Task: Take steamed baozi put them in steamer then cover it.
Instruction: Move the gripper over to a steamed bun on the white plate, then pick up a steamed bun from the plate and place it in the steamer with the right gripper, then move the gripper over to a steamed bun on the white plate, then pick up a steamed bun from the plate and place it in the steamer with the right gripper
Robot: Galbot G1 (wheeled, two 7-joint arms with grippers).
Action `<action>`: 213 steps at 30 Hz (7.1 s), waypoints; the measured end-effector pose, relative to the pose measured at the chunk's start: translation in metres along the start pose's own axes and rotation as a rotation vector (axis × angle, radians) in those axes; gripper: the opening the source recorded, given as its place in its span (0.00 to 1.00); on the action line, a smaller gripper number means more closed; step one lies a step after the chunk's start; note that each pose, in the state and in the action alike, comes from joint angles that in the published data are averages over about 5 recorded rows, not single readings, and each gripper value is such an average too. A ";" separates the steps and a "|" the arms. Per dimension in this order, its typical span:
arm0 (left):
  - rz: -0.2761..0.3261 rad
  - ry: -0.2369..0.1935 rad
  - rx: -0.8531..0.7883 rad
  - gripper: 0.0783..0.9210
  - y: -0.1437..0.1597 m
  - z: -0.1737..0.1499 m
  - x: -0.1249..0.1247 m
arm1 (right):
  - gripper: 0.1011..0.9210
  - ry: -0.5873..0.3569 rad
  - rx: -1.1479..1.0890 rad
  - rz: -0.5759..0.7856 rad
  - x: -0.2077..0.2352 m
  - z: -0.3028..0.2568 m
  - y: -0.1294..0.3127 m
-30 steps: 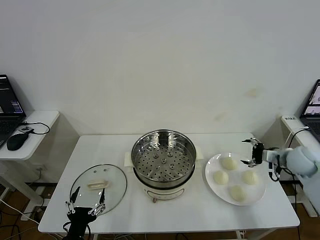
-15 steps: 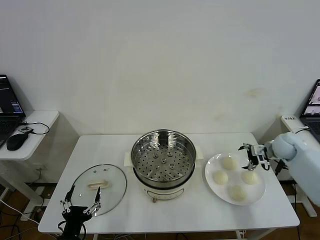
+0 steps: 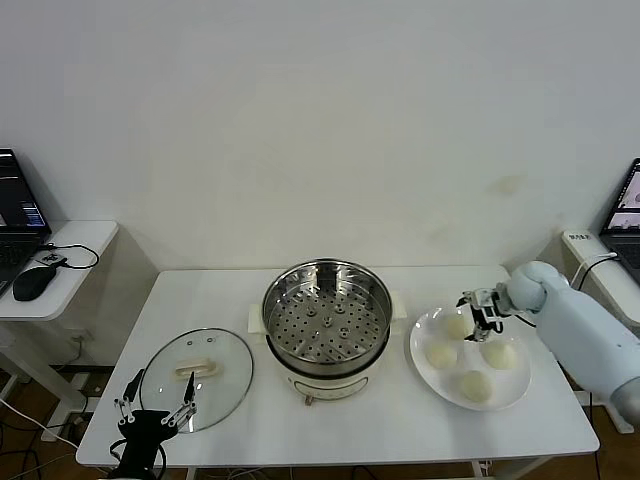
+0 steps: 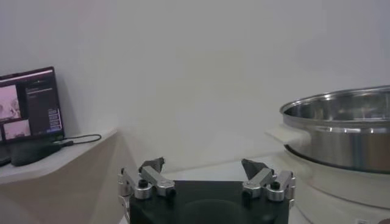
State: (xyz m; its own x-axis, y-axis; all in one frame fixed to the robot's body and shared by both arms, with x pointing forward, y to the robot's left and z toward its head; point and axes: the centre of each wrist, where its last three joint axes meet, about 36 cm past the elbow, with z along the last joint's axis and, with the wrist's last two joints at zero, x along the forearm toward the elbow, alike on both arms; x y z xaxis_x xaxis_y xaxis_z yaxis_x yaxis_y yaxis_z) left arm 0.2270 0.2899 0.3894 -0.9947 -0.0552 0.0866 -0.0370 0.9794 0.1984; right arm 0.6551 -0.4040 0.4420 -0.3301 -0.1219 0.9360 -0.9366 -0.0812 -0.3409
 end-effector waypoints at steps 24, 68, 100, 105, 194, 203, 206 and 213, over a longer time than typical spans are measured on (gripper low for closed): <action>0.000 -0.011 0.005 0.88 0.003 -0.003 -0.002 | 0.60 -0.010 0.026 0.017 0.059 -0.009 -0.031; -0.028 -0.056 0.038 0.88 0.011 -0.016 -0.009 | 0.61 -0.274 0.976 0.081 0.108 -0.304 -0.107; -0.026 -0.076 0.037 0.88 0.011 -0.023 -0.011 | 0.88 -0.226 0.809 0.112 0.153 -0.278 -0.111; -0.022 -0.074 0.032 0.88 0.011 -0.027 -0.012 | 0.88 -0.191 0.606 0.107 0.194 -0.247 -0.095; -0.031 -0.018 -0.019 0.88 0.023 -0.020 -0.014 | 0.61 -0.027 -0.038 -0.075 0.097 -0.071 0.006; -0.020 -0.024 -0.017 0.88 0.021 -0.020 -0.017 | 0.61 -0.085 0.002 0.025 0.193 -0.107 -0.037; -0.019 -0.025 -0.018 0.88 0.022 -0.020 -0.018 | 0.61 -0.120 0.023 0.047 0.214 -0.134 -0.048; -0.029 -0.029 -0.019 0.88 0.024 -0.021 -0.018 | 0.62 -0.208 0.046 0.048 0.227 -0.207 -0.066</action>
State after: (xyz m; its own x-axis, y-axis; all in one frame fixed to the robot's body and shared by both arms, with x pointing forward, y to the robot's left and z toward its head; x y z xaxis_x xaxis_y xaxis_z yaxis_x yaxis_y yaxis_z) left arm 0.2456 0.3105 0.4135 -0.9956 -0.0773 0.0526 -0.0640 0.9737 0.2187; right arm 0.6174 -0.2213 0.6954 -0.3385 -0.3279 0.8820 -0.9125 -0.1146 -0.3928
